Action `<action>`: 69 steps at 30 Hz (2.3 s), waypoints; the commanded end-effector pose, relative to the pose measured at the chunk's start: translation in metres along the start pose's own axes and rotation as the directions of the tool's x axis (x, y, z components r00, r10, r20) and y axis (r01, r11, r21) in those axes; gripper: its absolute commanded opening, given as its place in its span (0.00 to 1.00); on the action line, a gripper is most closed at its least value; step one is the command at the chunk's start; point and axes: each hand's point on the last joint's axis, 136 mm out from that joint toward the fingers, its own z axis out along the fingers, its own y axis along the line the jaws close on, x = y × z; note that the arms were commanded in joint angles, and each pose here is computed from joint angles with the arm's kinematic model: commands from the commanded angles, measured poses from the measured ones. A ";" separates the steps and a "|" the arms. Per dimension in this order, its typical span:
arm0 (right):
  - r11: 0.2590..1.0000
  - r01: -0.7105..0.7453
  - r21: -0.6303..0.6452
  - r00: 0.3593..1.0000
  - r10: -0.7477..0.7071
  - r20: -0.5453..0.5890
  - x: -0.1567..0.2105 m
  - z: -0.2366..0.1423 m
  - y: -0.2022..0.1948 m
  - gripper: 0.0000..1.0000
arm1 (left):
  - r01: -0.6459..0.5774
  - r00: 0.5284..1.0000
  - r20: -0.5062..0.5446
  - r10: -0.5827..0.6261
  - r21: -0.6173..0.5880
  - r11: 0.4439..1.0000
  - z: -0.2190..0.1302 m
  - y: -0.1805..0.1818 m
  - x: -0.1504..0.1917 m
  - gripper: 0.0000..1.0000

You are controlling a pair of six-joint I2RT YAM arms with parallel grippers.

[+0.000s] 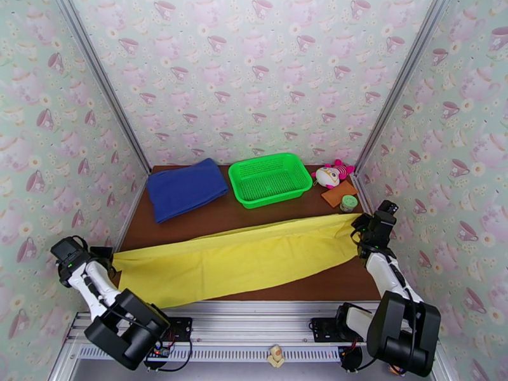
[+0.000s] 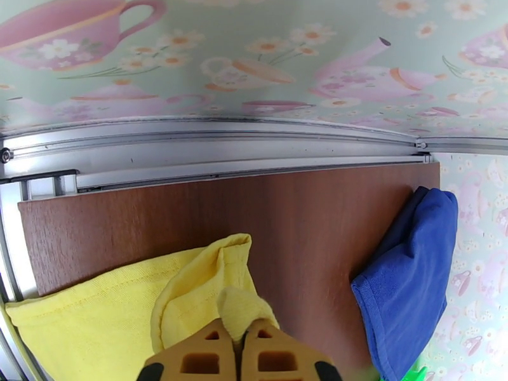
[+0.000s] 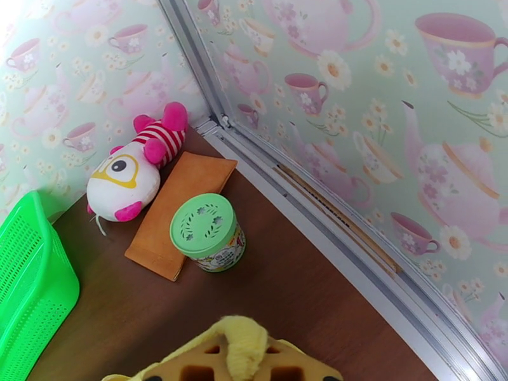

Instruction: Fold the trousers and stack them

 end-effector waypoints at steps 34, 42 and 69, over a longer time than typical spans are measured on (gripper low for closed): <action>0.935 -0.259 0.243 0.947 0.196 0.253 -0.033 -0.052 -0.071 0.70 | 0.372 0.927 -0.201 -0.316 0.389 0.843 -0.009 0.022 0.053 0.46; 0.971 -0.210 -0.109 0.976 0.203 -0.074 -0.009 -0.026 0.015 0.65 | 0.020 1.000 -0.021 -0.010 0.532 0.846 -0.059 -0.043 0.067 0.55; 0.647 0.107 -0.755 0.590 -0.652 -0.476 0.306 -0.168 0.316 0.60 | -0.772 0.604 -0.314 0.732 -0.003 0.636 0.020 -0.009 0.236 0.60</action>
